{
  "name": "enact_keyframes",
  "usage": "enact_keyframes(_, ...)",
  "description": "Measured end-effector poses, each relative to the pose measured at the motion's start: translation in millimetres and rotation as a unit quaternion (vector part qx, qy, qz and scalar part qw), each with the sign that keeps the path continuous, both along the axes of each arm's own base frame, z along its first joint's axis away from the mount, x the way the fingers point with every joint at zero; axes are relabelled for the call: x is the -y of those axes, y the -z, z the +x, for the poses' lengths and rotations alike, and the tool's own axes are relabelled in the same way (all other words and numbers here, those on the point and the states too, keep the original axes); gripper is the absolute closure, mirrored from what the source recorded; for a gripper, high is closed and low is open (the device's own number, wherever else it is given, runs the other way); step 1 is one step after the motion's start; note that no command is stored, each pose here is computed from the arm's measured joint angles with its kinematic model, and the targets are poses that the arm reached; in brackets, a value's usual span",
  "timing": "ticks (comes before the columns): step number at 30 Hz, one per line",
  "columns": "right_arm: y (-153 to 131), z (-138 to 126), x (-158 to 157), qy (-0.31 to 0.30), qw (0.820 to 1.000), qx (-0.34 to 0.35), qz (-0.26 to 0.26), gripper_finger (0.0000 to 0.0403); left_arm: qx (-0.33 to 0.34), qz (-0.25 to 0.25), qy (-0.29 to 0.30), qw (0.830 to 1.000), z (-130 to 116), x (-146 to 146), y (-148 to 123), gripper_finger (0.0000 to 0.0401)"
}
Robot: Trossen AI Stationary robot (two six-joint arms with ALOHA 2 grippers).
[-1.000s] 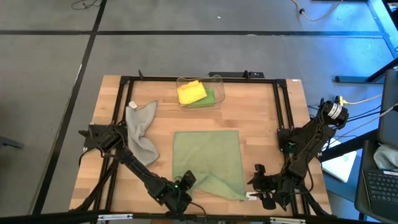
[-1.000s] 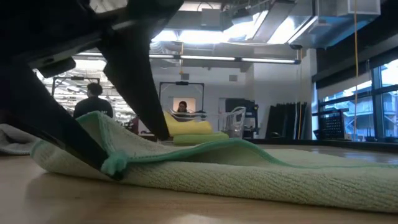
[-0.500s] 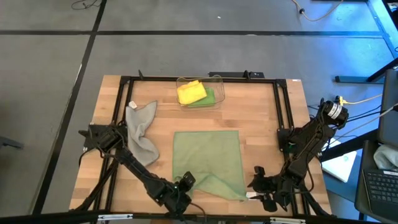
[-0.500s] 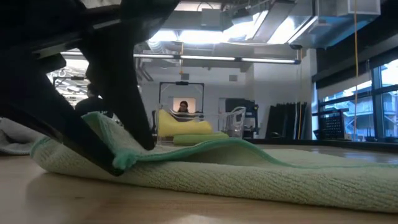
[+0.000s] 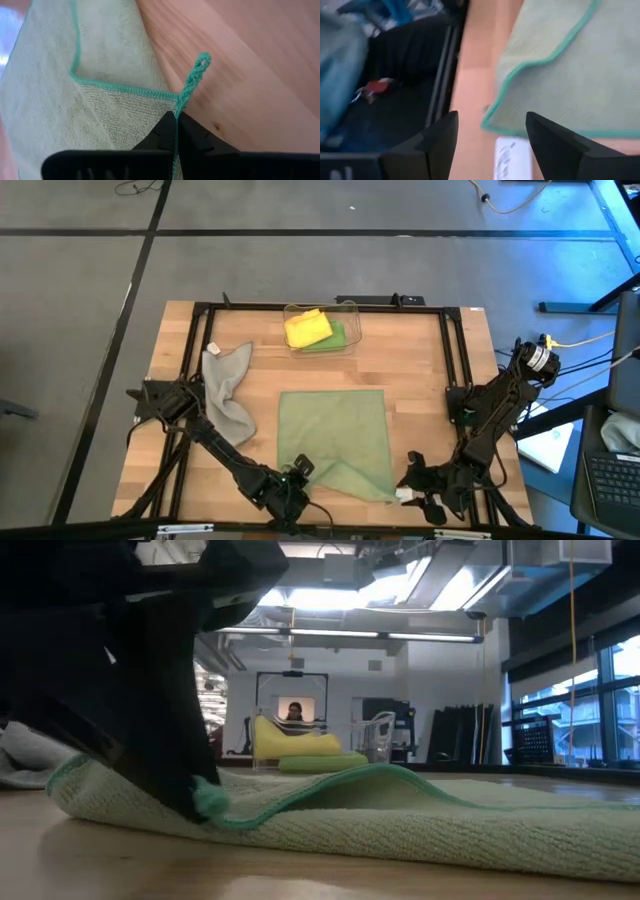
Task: Fold microfiber towels
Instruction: Fold the light green microfiber cloth
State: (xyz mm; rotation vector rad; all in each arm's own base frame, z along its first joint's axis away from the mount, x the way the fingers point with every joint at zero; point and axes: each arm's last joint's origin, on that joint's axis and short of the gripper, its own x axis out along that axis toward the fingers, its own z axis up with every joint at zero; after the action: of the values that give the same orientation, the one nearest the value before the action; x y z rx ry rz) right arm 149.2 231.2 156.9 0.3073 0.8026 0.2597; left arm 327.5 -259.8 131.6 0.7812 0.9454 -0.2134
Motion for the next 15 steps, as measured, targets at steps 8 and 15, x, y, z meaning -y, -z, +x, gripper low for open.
enact_keyframes(8,7,6,-9,-0.024,0.999,0.032,-0.005,0.0184,0.004,-0.004,-0.006,1.000,1,0,-2,0.0400)
enact_keyframes(15,25,8,-10,-0.025,0.999,0.014,-0.039,0.0273,0.023,-0.020,-0.006,1.000,8,6,-15,0.0401)
